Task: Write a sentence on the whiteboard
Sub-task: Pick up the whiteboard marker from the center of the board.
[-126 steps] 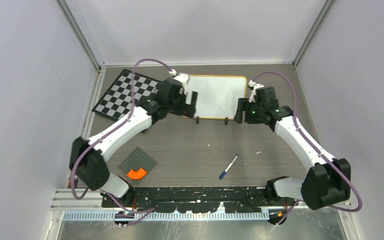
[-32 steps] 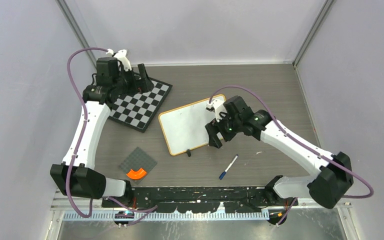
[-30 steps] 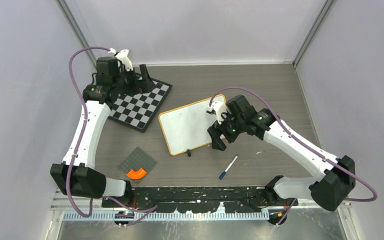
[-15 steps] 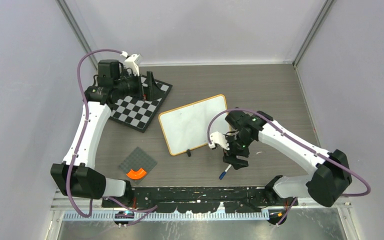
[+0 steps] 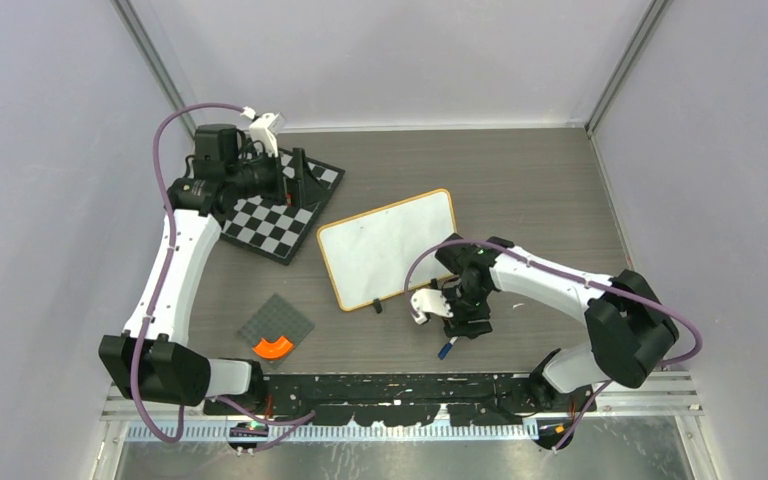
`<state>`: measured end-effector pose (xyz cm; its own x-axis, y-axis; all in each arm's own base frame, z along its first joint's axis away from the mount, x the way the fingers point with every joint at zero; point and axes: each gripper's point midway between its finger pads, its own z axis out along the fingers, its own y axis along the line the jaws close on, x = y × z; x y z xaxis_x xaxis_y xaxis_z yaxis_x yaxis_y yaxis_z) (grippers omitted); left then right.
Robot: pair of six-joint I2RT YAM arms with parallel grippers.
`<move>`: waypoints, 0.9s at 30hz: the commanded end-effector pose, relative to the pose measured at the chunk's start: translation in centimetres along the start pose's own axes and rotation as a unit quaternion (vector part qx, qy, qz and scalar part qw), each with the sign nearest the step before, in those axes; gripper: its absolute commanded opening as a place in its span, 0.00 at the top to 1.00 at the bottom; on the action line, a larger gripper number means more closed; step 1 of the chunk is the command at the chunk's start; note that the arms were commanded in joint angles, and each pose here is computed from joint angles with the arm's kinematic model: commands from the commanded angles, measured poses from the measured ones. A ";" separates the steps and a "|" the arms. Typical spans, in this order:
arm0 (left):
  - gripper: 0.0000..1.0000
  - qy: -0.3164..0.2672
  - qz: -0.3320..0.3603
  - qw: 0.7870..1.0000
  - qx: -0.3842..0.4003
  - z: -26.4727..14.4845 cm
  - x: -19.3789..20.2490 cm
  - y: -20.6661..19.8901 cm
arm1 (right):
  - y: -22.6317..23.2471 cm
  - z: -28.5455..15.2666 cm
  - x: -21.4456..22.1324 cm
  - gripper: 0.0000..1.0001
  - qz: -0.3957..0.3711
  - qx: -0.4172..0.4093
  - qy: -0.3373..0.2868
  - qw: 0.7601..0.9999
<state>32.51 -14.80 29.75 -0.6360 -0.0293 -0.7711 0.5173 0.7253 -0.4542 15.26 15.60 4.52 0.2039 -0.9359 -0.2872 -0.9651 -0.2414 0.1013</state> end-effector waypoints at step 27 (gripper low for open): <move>0.00 0.026 0.022 0.999 0.012 -1.0 0.7 -0.9 | 1.9 -4.4 -0.3 1.00 0.005 0.053 0.004 0.999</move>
<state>31.97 -14.69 28.98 -0.6578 -0.0119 -0.7531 0.5111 0.7274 -0.4579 14.57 13.22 3.89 0.2496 -0.9473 -0.2005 -0.9661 -0.2579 0.0156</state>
